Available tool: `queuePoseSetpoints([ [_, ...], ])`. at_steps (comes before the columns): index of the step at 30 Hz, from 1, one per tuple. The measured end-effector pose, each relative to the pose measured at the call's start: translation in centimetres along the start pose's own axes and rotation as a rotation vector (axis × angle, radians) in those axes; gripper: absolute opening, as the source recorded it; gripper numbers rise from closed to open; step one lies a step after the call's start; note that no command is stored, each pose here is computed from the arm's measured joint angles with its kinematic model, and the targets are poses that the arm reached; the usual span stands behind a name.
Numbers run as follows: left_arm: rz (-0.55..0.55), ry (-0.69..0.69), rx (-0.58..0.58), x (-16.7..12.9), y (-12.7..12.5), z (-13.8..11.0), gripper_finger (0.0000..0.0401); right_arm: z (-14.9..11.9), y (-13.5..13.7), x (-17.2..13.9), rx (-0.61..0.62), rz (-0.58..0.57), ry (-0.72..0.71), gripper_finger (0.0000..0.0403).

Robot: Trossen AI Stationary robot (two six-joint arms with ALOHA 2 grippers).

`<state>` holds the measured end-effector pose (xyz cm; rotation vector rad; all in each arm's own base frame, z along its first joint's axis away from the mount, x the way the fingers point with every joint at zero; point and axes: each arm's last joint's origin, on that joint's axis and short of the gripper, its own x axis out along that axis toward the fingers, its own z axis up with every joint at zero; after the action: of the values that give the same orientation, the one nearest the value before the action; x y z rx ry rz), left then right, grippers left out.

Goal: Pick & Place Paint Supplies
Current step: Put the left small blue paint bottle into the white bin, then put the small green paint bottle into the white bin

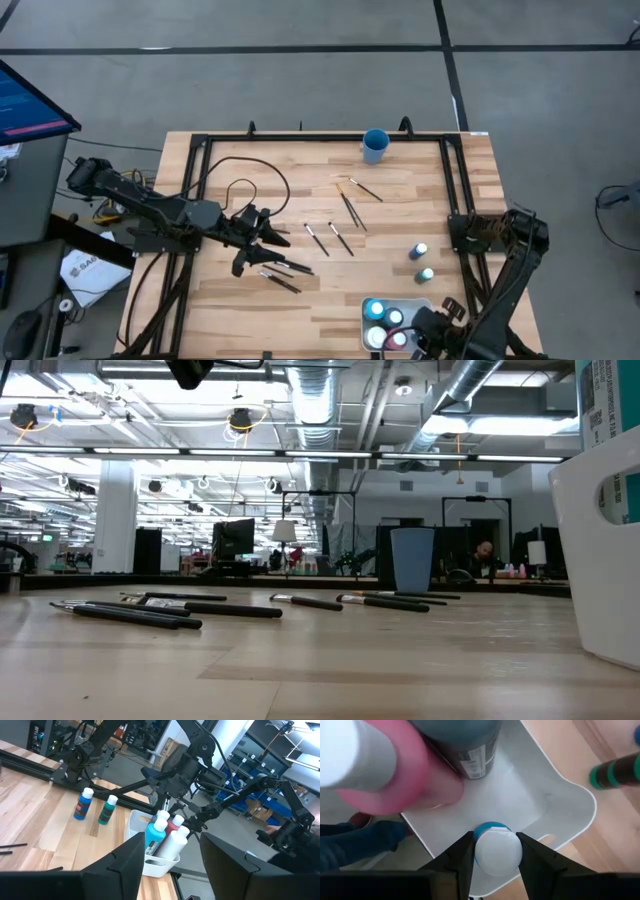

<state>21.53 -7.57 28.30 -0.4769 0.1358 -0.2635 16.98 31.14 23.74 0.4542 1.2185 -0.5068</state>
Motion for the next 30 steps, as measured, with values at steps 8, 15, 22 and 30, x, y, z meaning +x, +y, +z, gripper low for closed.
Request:
queuePoseSetpoints([
  [8, 0.000, 0.000, 0.000, 0.0, 0.0, 0.0, 0.0182, -0.5, 0.0, 0.4, -0.029, -0.019, -0.006, 0.0127],
  [15, -0.002, 0.001, 0.023, 0.0, 0.0, 0.0, 0.0182, -0.6, 0.0, 0.4, -0.027, -0.023, -0.003, 0.0144],
  [22, -0.003, 0.001, 0.023, 0.0, 0.0, 0.0, 0.0182, -0.5, 0.0, 0.4, -0.024, -0.018, 0.004, 0.0188],
  [30, -0.005, -0.004, 0.019, -0.1, 0.0, 0.1, 0.0182, 3.9, -3.5, -4.8, 0.056, 0.035, -0.037, 0.0244],
])
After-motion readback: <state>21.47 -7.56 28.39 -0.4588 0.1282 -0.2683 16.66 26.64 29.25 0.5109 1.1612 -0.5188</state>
